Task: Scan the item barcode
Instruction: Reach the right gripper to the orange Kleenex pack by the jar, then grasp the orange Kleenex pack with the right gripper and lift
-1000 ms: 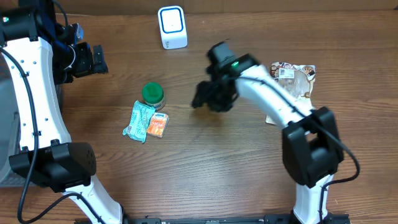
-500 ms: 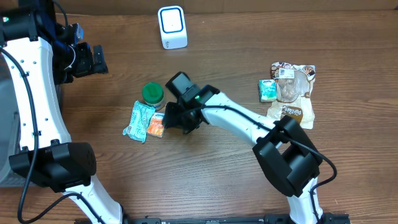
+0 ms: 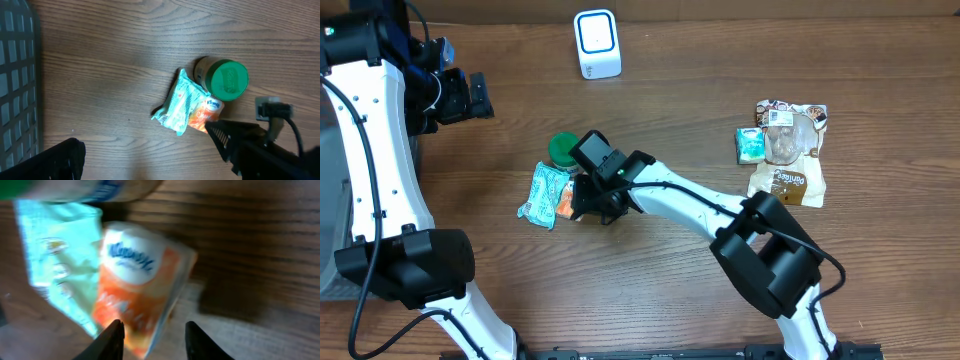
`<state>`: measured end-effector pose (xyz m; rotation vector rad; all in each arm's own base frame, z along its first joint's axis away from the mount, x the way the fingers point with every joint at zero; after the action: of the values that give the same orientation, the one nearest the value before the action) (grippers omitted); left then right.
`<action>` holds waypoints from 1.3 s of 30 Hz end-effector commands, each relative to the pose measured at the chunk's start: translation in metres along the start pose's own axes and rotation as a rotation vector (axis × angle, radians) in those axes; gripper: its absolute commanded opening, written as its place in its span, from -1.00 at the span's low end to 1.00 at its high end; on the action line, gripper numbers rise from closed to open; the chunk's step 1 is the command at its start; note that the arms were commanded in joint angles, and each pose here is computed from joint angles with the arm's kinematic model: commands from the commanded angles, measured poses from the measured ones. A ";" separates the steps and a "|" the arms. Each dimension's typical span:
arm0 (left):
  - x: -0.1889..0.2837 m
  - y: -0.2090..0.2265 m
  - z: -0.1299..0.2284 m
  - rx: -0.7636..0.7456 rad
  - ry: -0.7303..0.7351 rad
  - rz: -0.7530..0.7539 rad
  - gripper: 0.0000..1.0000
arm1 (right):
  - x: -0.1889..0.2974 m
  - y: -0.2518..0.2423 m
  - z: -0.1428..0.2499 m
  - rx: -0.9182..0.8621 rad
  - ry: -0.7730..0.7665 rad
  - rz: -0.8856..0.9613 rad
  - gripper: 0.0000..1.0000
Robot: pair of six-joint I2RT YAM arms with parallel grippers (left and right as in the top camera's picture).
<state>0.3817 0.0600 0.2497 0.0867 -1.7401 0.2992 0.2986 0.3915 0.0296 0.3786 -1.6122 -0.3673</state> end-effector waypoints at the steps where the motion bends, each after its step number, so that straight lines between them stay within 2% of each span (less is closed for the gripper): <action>1: 0.014 -0.003 0.000 -0.027 -0.042 0.000 1.00 | -0.010 -0.007 0.003 -0.008 0.007 0.018 -0.35; 6: 0.014 -0.003 0.000 -0.027 -0.042 0.000 0.99 | -0.010 -0.006 0.002 -0.007 0.005 0.015 -0.51; 17: 0.014 -0.003 0.000 -0.027 -0.042 0.000 0.99 | -0.020 -0.006 0.002 0.003 -0.006 0.016 -0.56; 24: 0.014 -0.003 0.000 -0.027 -0.042 0.000 0.99 | -0.020 -0.020 0.012 -0.004 0.056 0.063 -0.92; 31: 0.014 -0.003 0.000 -0.027 -0.041 0.000 0.99 | 0.014 -0.016 0.014 0.227 0.227 -0.106 -0.92; 36: 0.014 -0.003 0.000 -0.027 -0.042 0.000 0.99 | 0.043 -0.046 -0.007 0.418 0.241 -0.090 -0.92; 39: 0.014 -0.003 0.000 -0.027 -0.042 0.000 0.99 | 0.050 -0.073 -0.025 0.548 0.209 -0.021 -0.92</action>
<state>0.3817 0.0600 0.2497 0.0867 -1.7401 0.2992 0.3012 0.3125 0.0267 0.6380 -1.3900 -0.0808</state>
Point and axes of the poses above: each gripper's point midway between its finger pads, its own x axis back along the fingers, its own y axis along the line the jaws close on, z = x × y, the point moved 1 cm from there along x, back along the fingers, and after that the axes turned 1 degree about x, right-handed, at the moved point
